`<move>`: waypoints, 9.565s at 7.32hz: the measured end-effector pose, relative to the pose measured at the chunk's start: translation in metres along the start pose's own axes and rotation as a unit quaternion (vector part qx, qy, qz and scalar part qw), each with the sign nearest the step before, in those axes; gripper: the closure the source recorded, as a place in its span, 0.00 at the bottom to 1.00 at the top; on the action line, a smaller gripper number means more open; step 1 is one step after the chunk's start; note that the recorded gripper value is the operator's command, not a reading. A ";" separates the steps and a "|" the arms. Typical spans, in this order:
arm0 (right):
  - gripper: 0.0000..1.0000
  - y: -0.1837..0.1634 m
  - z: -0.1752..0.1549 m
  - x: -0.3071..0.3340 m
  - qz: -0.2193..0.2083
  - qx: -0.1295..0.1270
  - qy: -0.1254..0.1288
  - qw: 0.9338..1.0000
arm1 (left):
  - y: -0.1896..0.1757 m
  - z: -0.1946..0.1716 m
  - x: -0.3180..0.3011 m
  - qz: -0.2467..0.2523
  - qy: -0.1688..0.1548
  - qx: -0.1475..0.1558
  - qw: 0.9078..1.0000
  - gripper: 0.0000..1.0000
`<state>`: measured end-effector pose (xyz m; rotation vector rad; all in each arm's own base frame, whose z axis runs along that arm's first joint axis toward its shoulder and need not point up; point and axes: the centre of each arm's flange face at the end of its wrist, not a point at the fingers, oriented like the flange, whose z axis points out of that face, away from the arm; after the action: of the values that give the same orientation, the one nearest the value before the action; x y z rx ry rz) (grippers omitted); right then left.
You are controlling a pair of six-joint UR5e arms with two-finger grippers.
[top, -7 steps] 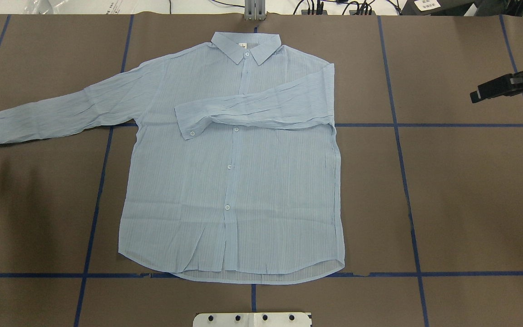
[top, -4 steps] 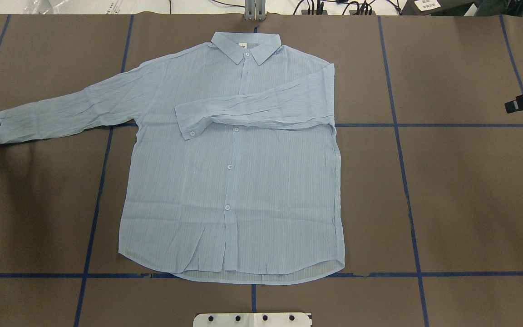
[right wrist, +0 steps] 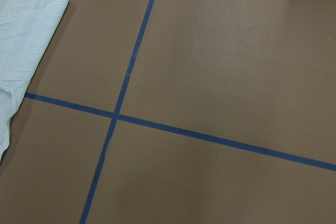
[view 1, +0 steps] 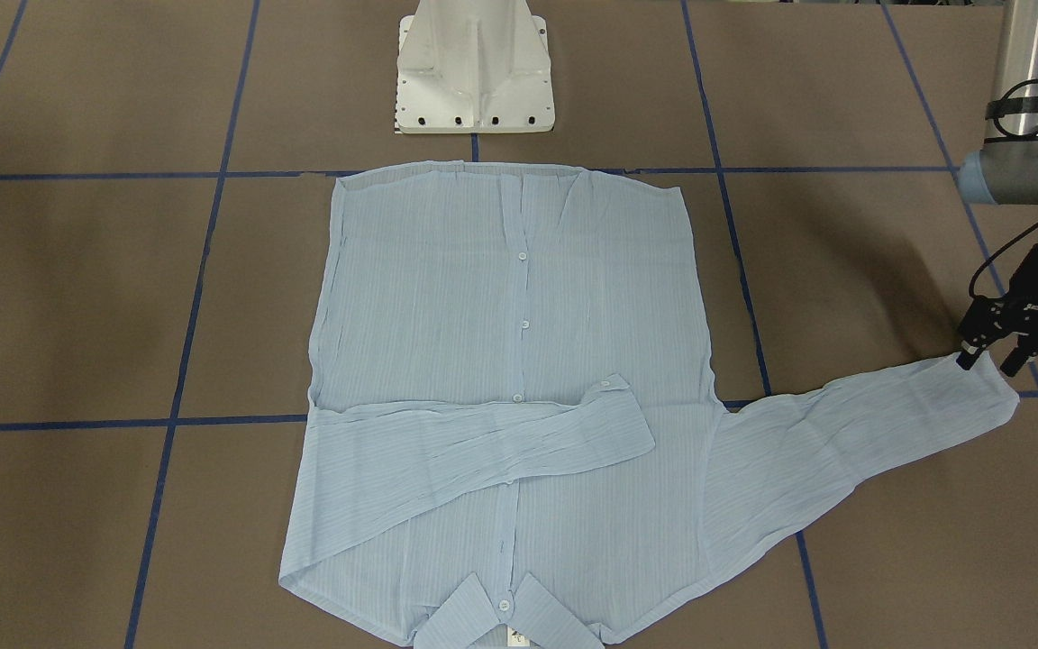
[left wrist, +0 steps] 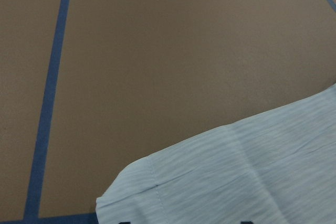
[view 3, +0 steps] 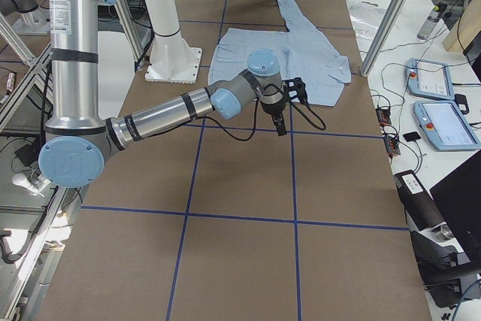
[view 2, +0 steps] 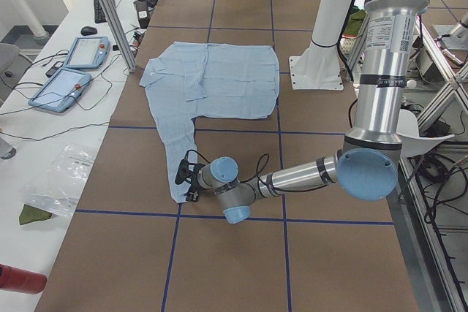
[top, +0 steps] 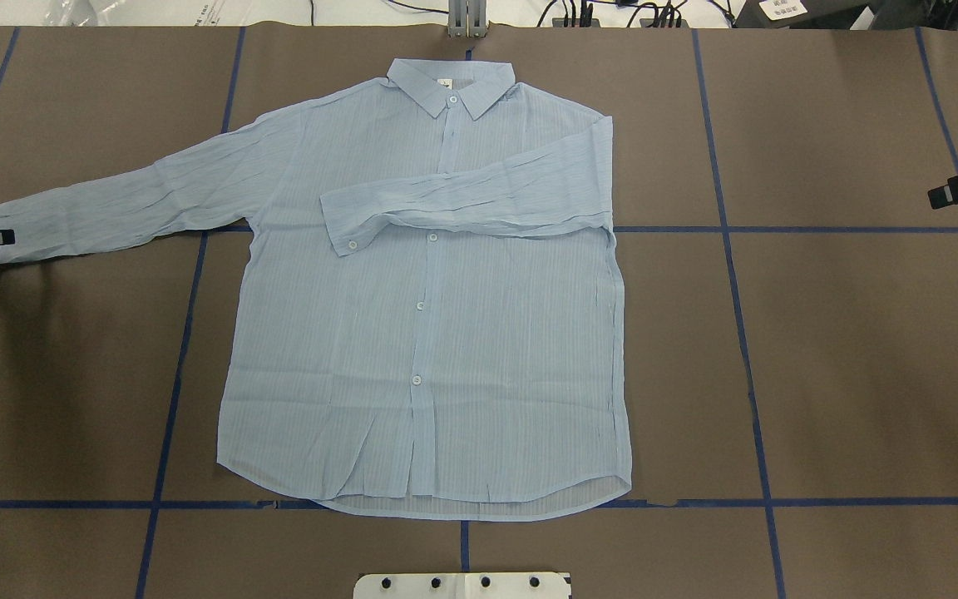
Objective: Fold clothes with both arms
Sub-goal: 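Lower the left gripper to the cuff of the other sleeve and grasp, then carry the sleeve with the left gripper across the shirt toward the collar, then release the sleeve and draw the left gripper back while the right gripper approaches, then lower both grippers to the shirt hem corners nearest the robot and grasp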
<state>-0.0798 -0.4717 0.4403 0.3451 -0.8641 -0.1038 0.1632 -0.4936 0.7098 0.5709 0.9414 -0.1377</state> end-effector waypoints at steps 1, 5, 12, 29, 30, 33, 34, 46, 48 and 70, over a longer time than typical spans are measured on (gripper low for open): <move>0.00 0.000 0.000 0.001 0.000 0.000 0.001 1.000 | 0.004 0.001 -0.001 0.002 -0.001 -0.003 1.000 0.24; 0.00 0.002 0.001 0.002 0.002 -0.001 0.002 1.000 | 0.023 -0.008 -0.012 0.008 0.001 -0.006 1.000 0.30; 0.00 0.003 0.002 0.004 0.004 -0.002 0.003 1.000 | 0.030 -0.003 -0.008 0.011 -0.002 -0.006 1.000 1.00; 0.00 0.004 0.005 0.006 0.014 -0.007 0.003 1.000 | -0.196 0.011 0.531 -0.042 0.188 -0.056 0.980 1.00; 0.00 0.004 0.006 0.006 0.015 -0.008 0.003 1.000 | -0.194 0.011 0.569 -0.045 0.188 -0.053 0.980 1.00; 0.00 0.005 0.008 0.009 0.018 -0.010 0.005 1.000 | -0.161 0.033 0.652 -0.045 0.164 -0.037 0.985 0.01; 0.00 0.005 0.008 0.010 0.020 -0.010 0.005 1.000 | -0.142 0.048 0.669 -0.042 0.153 -0.037 0.987 0.00; 0.00 0.116 0.111 -0.249 0.172 0.053 -0.023 0.984 | -0.015 -0.064 0.555 0.053 0.086 -0.088 0.991 0.00; 0.00 0.166 0.114 -0.302 0.180 0.052 0.002 0.982 | 0.024 -0.078 0.490 0.046 0.058 -0.106 0.992 0.00; 0.19 0.222 0.132 -0.342 0.186 0.058 0.026 0.981 | 0.188 -0.072 0.446 -0.051 -0.043 -0.153 0.986 1.00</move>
<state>-0.4132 -0.2191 0.3458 0.2888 -0.8711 0.3024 0.4416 -0.2389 0.3989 0.2318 0.8866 -0.1069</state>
